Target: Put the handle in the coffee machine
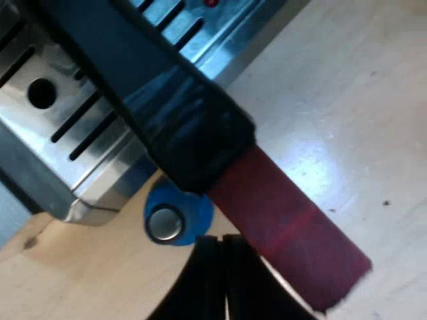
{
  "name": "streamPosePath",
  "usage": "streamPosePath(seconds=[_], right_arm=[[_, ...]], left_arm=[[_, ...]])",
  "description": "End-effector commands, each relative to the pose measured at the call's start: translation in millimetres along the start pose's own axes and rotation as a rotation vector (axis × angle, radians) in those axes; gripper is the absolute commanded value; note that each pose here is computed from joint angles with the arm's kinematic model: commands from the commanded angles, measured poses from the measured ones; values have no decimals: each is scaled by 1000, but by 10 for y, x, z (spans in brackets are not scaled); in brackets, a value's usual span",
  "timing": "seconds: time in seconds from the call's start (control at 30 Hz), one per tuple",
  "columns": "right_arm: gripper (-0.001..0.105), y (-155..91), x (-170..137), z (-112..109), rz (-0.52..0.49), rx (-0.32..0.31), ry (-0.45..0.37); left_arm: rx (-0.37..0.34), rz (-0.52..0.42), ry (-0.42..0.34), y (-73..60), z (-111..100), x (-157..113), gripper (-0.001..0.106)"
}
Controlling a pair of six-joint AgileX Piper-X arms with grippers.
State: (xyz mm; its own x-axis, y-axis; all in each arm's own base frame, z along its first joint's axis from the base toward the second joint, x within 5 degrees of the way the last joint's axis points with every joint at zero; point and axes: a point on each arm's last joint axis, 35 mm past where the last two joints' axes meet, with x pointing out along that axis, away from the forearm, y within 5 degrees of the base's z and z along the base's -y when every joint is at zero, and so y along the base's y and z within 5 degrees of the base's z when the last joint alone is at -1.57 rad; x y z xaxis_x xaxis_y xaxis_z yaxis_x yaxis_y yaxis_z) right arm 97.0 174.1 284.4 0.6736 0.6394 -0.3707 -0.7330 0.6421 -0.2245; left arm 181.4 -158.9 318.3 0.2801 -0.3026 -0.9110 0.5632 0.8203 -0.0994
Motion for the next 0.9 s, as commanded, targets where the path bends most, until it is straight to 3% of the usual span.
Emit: streamPosePath(seconds=[0.03, 0.37, 0.53, 0.77, 0.9], right_arm=[[70, -22, -24, 56, -3, 6, -22], [70, -22, -24, 56, -3, 6, -22], [70, -22, -24, 56, -3, 6, -22], [70, -22, -24, 56, -3, 6, -22], [70, -22, -24, 56, -3, 6, -22]], left_arm=[[93, -362, -118, -286, 188, -151, 0], [88, -327, -56, -265, 121, -150, 0], [176, -210, -2, -203, 41, -135, 0], [85, -133, 9, 126, -85, -153, 0], [1, -84, 16, 392, -243, -142, 0]])
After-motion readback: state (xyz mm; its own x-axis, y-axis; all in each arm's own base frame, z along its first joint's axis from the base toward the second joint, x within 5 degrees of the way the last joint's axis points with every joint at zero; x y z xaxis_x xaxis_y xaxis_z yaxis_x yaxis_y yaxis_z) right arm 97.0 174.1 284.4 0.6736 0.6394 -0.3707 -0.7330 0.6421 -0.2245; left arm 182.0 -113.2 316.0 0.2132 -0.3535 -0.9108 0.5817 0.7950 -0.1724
